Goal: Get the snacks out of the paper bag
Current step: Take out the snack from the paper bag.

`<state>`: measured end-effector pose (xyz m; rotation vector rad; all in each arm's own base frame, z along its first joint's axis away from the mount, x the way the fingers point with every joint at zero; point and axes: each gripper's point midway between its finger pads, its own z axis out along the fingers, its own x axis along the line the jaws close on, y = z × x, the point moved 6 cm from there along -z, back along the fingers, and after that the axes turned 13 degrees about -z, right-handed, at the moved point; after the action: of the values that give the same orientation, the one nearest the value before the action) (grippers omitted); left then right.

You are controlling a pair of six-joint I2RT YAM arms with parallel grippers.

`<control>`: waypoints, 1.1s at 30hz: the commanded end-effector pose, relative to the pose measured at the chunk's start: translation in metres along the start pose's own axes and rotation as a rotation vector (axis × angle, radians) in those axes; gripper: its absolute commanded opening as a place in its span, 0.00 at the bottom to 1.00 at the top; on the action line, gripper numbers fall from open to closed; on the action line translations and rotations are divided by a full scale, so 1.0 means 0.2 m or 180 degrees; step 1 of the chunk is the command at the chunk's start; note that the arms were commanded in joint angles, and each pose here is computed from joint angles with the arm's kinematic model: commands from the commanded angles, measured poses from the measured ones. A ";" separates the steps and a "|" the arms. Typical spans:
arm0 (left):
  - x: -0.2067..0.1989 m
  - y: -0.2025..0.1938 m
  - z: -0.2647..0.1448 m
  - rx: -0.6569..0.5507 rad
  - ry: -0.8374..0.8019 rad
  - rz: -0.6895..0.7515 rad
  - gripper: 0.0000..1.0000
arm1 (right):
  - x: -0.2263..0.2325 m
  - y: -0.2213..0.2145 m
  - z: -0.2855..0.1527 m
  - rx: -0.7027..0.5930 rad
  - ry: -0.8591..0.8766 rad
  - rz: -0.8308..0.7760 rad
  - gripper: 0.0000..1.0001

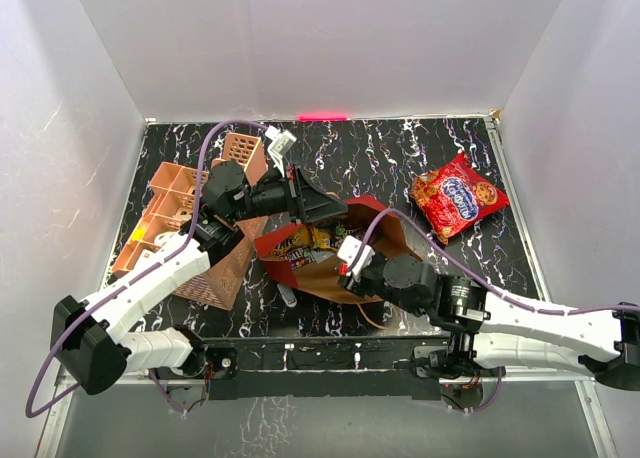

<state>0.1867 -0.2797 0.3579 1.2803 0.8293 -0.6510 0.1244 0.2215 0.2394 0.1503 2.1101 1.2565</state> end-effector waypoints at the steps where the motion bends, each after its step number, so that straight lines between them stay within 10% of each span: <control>1: -0.17 0.02 -0.02 -0.0151 -0.0387 0.0310 0.00 | -0.08 -0.08 0.00 0.0147 -0.0235 -0.0979 0.45; 33: -0.28 0.05 0.01 -0.0242 -0.0429 0.0558 0.00 | -0.32 -0.30 0.49 0.0419 -0.0222 -0.1934 0.52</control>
<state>0.1758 -0.2891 0.3695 1.2790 0.7525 -0.5998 0.2272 0.2256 0.1634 -0.3944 2.0674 0.7083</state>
